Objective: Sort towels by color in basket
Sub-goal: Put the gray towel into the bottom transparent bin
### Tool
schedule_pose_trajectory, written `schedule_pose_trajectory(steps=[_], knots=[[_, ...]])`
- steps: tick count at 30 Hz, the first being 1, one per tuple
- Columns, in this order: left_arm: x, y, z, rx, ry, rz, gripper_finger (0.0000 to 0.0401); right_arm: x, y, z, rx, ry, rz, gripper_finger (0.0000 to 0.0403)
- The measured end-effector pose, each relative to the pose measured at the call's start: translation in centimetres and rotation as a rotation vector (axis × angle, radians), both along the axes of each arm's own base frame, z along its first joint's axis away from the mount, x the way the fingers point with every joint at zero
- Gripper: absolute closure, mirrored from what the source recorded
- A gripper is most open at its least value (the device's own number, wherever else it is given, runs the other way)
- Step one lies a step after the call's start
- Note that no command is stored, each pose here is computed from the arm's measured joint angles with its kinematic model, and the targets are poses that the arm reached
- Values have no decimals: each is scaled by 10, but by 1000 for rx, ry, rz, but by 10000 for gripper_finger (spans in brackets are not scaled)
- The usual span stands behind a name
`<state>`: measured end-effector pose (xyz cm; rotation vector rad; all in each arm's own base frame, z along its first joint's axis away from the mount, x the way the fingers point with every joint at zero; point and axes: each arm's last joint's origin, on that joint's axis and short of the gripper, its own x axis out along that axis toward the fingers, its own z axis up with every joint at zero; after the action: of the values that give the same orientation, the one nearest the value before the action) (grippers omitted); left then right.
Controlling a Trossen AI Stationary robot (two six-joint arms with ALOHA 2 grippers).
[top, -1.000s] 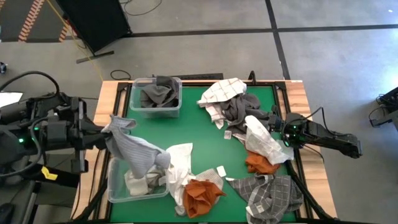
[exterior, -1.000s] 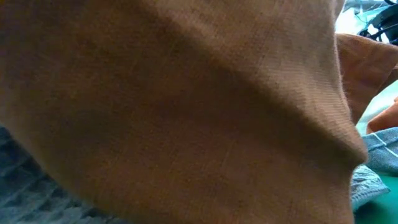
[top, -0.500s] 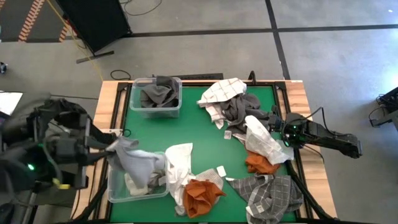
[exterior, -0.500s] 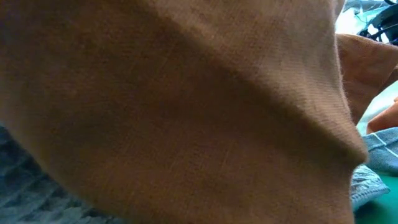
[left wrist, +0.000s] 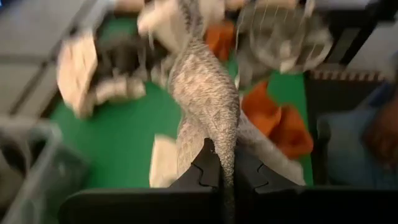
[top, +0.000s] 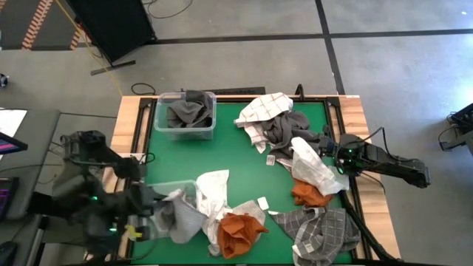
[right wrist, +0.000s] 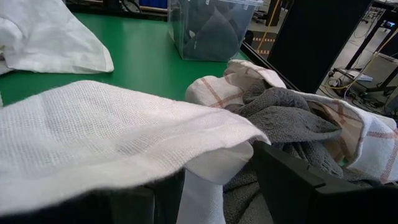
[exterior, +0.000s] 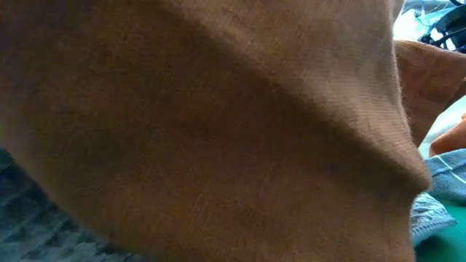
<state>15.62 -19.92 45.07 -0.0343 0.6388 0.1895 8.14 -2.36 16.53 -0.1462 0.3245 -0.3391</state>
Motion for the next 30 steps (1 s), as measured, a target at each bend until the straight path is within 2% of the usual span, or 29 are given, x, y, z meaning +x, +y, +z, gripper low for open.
schedule_pose_trajectory(steps=[7, 19, 23, 30], knots=[[25, 7, -45, -64, 266, 95, 401, 0, 0, 0, 0, 0, 0, 186], [50, 29, -96, -201, 647, 223, 401, 0, 0, 0, 0, 0, 0, 186], [52, 31, -107, -211, 699, 238, 401, 0, 0, 0, 0, 0, 0, 186], [66, 23, -123, -256, 634, 146, 401, 0, 0, 0, 0, 0, 0, 186]])
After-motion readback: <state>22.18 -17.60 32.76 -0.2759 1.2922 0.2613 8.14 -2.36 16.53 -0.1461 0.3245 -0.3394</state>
